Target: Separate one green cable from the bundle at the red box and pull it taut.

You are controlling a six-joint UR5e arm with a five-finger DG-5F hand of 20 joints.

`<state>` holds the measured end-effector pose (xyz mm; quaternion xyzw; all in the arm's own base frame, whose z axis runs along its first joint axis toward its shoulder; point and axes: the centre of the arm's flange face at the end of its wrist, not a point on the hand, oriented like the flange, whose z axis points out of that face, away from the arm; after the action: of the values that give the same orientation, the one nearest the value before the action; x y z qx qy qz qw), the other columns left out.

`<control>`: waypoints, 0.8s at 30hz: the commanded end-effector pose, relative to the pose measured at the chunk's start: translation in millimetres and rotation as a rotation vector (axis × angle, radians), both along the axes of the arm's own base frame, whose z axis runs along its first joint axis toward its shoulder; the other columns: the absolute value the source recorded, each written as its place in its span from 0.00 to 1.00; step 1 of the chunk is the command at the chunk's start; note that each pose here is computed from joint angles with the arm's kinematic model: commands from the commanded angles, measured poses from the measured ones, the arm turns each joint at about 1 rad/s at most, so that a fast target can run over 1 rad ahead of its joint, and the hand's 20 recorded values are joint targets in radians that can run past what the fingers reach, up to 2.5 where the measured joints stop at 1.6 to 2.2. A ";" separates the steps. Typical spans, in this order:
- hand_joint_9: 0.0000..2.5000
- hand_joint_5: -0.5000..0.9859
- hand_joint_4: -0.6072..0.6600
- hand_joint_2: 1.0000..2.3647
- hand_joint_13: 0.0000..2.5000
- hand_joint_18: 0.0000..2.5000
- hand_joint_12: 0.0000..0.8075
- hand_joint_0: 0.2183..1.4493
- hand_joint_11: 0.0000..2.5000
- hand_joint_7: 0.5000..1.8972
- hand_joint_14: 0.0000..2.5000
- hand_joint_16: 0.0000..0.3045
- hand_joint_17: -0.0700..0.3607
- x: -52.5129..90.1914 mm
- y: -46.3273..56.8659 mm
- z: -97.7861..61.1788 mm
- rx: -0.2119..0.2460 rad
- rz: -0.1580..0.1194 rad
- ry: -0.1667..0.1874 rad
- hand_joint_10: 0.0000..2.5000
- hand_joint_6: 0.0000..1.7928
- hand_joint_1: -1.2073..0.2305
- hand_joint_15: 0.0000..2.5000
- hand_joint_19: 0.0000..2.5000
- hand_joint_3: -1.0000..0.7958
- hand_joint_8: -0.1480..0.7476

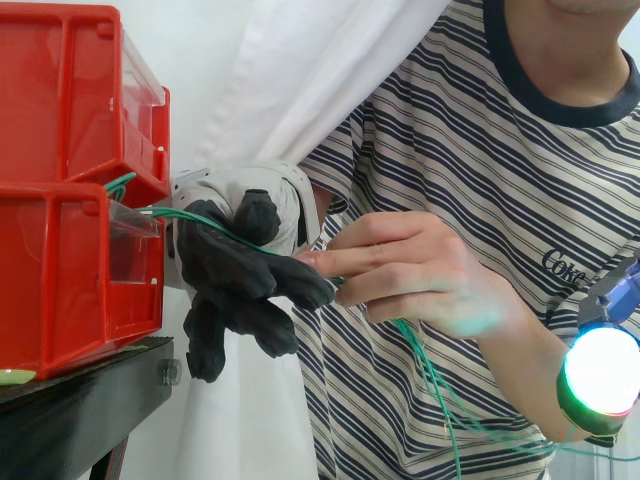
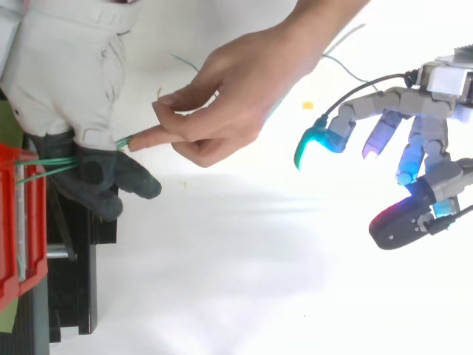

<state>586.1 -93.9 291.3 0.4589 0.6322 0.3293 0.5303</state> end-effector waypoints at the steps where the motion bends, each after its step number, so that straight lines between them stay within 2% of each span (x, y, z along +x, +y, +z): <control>1: 0.76 0.26 0.87 0.00 0.61 0.29 0.47 0.45 0.07 0.18 0.00 0.08 0.28 0.0 -0.4 -0.2 0.000 -0.001 0.000 0.00 0.28 0.38 0.07 0.18 0.28 0.66; 4: 0.78 0.27 0.87 0.00 0.63 0.29 0.47 0.45 0.09 0.25 0.00 0.07 0.28 -0.2 -0.4 -0.3 0.000 -0.001 0.001 0.00 0.28 0.38 0.07 0.18 0.28 0.65; 6: 0.81 0.28 0.87 0.00 0.62 0.28 0.45 0.46 0.12 0.30 0.00 0.07 0.27 -0.2 -0.4 -0.3 0.000 -0.001 0.001 0.00 0.28 0.37 0.03 0.17 0.28 0.59; 8: 0.81 0.28 0.86 0.00 0.61 0.27 0.44 0.46 0.12 0.28 0.00 0.06 0.27 0.0 -0.4 -0.2 0.000 -0.001 0.000 0.00 0.28 0.37 0.01 0.17 0.28 0.57; 11: 0.75 0.27 0.84 0.00 0.56 0.25 0.43 0.46 0.03 0.18 0.00 0.06 0.25 0.0 -0.4 -0.2 0.000 -0.001 0.000 0.00 0.28 0.37 0.00 0.15 0.28 0.48; 12: 0.72 0.27 0.83 0.00 0.52 0.24 0.41 0.46 0.00 0.16 0.00 0.05 0.25 0.0 -0.4 -0.2 0.000 -0.001 0.000 0.00 0.28 0.37 0.00 0.15 0.28 0.48; 15: 0.68 0.27 0.80 0.00 0.45 0.21 0.34 0.46 0.00 0.12 0.00 0.05 0.24 0.0 0.6 -0.3 0.000 0.002 0.001 0.00 0.28 0.36 0.00 0.13 0.28 0.49; 20: 0.70 0.27 0.80 0.00 0.45 0.20 0.31 0.46 0.00 0.12 0.00 0.04 0.22 0.0 -0.3 -0.2 0.000 0.000 0.000 0.00 0.28 0.35 0.00 0.13 0.28 0.48; 24: 0.70 0.27 0.80 0.00 0.45 0.21 0.34 0.46 0.00 0.10 0.00 0.04 0.22 0.0 -0.3 -0.2 0.000 0.000 0.000 0.00 0.28 0.35 0.00 0.13 0.28 0.47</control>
<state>586.2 -93.9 291.3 0.4589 0.6322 0.3294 0.5304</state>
